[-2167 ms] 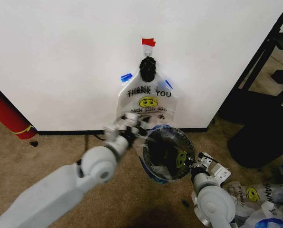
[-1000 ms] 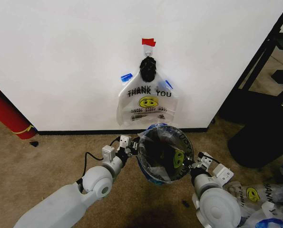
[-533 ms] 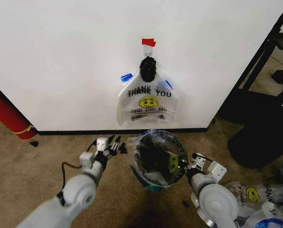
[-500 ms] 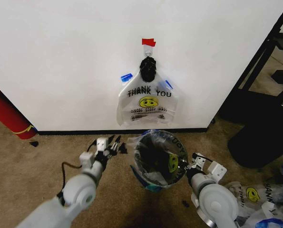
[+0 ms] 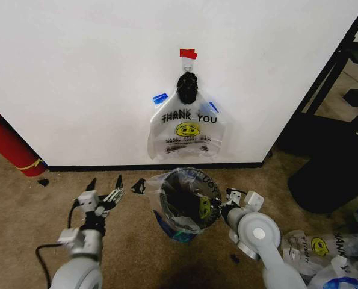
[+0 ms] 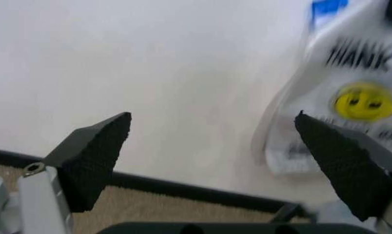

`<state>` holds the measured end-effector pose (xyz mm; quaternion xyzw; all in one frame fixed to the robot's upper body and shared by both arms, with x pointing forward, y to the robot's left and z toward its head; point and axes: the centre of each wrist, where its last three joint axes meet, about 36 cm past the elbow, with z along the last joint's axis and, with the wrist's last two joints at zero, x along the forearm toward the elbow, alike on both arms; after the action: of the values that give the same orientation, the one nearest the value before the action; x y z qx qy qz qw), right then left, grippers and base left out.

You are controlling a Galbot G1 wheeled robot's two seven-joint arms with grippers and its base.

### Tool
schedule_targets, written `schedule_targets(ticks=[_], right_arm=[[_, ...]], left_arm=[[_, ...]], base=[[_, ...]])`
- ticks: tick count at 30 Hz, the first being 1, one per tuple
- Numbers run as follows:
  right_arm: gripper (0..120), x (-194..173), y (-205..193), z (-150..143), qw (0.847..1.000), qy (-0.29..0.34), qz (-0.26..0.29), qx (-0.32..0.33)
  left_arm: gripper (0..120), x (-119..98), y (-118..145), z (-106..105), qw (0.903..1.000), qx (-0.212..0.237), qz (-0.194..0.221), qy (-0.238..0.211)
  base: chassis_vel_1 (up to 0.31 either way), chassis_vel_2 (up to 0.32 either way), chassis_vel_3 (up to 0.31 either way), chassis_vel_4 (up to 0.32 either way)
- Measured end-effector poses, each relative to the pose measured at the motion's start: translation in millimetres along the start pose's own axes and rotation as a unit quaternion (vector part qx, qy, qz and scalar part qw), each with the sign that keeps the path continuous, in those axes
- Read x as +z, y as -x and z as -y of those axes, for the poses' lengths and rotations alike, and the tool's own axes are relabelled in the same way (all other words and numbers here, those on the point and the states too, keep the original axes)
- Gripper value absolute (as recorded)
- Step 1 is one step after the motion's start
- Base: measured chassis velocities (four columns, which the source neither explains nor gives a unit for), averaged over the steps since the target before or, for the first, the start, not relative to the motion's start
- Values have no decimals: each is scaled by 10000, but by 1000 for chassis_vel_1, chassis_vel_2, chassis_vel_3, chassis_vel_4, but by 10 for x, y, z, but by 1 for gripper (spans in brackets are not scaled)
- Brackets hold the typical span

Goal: Pick up the garbage bag from the wall and place it over the trash bin.

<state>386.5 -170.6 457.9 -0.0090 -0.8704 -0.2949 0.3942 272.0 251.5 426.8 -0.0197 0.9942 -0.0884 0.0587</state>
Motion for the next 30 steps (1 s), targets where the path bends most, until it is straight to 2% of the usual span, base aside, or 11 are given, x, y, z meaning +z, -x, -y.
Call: schedule_targets(ticks=[5, 10, 13, 15, 16, 17, 23, 24, 26, 27, 30], right_arm=[[2, 24, 43, -34, 9999, -148, -11, -44], [22, 51, 86, -19, 9994, -330, -69, -82], [28, 56, 102, 8, 9990, -421, -138, -109], [40, 50, 119, 40, 9987, -470, -141, -99], [40, 47, 120, 48, 9987, -472, -135, -106], [48, 48, 114, 72, 9987, -481, -111, -155], [68, 138, 9, 117, 9967, -668, 188, -432], [68, 138, 9, 117, 9967, -668, 188, -432], [75, 182, -33, 148, 9951, -769, 393, -480], [83, 246, -123, 195, 9900, -934, 884, -577], [91, 303, -252, 258, 9757, -1224, 1704, -641]], left_arm=[[100, -40, -125, 101, 9999, -26, 138, -76], [100, -41, -168, 172, 9998, -6, 108, -172], [100, -42, -165, 174, 9998, 3, 87, -183], [100, -42, -162, 183, 9998, 28, 68, -184], [100, -44, -163, 187, 9998, 34, 65, -189], [100, -57, -163, 208, 9997, 52, 63, -211], [100, -70, -186, 280, 9997, 90, 60, -237], [100, -70, -186, 280, 9997, 90, 60, -237], [100, -77, -185, 293, 9997, 100, 77, -227], [100, -85, -175, 301, 9997, 104, 100, -211], [100, -86, -168, 310, 9997, 106, 134, -174]], base=[[0, 0, 0, 0], [0, 0, 0, 0], [0, 0, 0, 0], [0, 0, 0, 0], [0, 0, 0, 0], [0, 0, 0, 0], [0, 0, 0, 0], [0, 0, 0, 0], [0, 0, 0, 0], [0, 0, 0, 0], [0, 0, 0, 0]])
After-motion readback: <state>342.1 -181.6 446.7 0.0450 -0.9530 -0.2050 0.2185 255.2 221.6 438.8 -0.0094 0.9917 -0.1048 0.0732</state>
